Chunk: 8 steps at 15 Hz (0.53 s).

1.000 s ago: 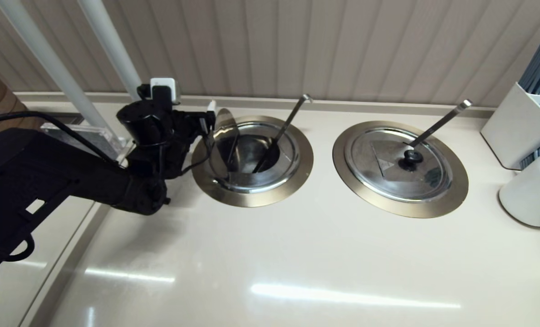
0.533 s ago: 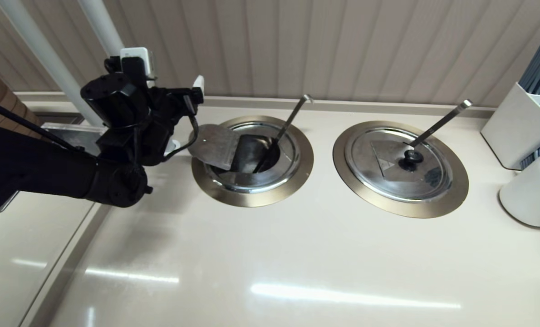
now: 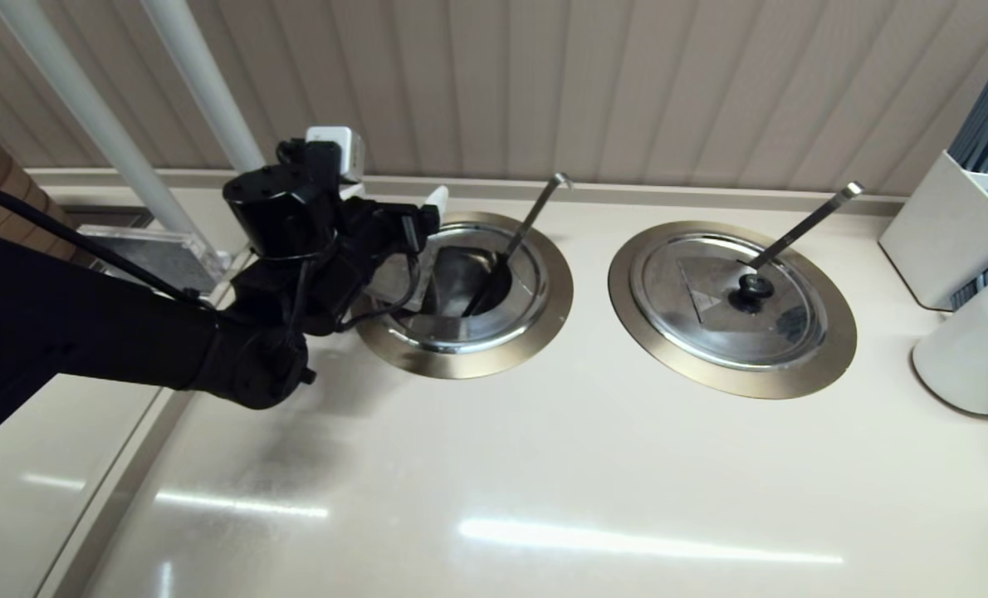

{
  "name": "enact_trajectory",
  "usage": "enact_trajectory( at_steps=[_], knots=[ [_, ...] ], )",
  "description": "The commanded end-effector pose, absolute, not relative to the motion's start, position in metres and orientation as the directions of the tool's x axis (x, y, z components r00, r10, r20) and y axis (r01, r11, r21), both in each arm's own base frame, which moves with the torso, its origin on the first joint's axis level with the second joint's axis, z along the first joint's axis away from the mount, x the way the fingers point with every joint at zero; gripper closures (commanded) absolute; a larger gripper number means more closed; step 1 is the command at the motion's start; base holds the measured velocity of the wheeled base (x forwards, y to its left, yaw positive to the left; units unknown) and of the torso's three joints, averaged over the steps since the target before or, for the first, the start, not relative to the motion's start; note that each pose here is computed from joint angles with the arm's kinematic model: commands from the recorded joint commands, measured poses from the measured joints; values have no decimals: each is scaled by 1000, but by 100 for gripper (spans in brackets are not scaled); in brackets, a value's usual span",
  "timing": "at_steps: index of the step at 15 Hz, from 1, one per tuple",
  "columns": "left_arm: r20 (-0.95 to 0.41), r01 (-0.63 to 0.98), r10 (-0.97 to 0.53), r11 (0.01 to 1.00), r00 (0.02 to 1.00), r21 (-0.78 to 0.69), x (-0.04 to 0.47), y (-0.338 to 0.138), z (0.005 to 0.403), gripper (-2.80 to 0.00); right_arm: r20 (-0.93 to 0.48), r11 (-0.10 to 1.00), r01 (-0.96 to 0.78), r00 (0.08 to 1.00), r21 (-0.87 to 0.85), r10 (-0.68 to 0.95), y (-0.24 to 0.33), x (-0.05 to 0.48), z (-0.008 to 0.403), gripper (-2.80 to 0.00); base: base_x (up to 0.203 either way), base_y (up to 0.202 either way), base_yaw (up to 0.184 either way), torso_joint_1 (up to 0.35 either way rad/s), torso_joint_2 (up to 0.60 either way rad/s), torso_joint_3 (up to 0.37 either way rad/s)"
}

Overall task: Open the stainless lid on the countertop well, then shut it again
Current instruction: Stir with a spoon

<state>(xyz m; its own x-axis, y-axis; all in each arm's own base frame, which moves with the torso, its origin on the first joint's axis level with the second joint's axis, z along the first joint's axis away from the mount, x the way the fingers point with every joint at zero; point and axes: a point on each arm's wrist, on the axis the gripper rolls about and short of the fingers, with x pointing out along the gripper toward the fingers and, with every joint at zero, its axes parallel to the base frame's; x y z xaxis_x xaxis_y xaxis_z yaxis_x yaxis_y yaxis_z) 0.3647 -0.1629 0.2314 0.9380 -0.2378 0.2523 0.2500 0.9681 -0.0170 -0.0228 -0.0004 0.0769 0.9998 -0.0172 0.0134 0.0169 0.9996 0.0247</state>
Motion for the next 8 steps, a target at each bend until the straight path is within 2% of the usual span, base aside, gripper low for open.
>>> enact_trajectory(
  at_steps=[1, 5, 8],
  knots=[
    [215, 296, -288, 955, 933, -2, 369, -174, 222, -280, 9, 1000, 17, 1000, 25, -17, 0, -22, 76, 0, 0, 0, 0, 0, 0, 0],
    [111, 413, -413, 910, 904, 24, 386, -195, 230, -280, 9, 1000, 17, 1000, 25, -17, 0, -22, 76, 0, 0, 0, 0, 0, 0, 0],
    [36, 474, -475, 880, 879, 34, 410, -213, 206, -280, 9, 1000, 17, 1000, 25, -17, 0, -22, 76, 0, 0, 0, 0, 0, 0, 0]
  ],
)
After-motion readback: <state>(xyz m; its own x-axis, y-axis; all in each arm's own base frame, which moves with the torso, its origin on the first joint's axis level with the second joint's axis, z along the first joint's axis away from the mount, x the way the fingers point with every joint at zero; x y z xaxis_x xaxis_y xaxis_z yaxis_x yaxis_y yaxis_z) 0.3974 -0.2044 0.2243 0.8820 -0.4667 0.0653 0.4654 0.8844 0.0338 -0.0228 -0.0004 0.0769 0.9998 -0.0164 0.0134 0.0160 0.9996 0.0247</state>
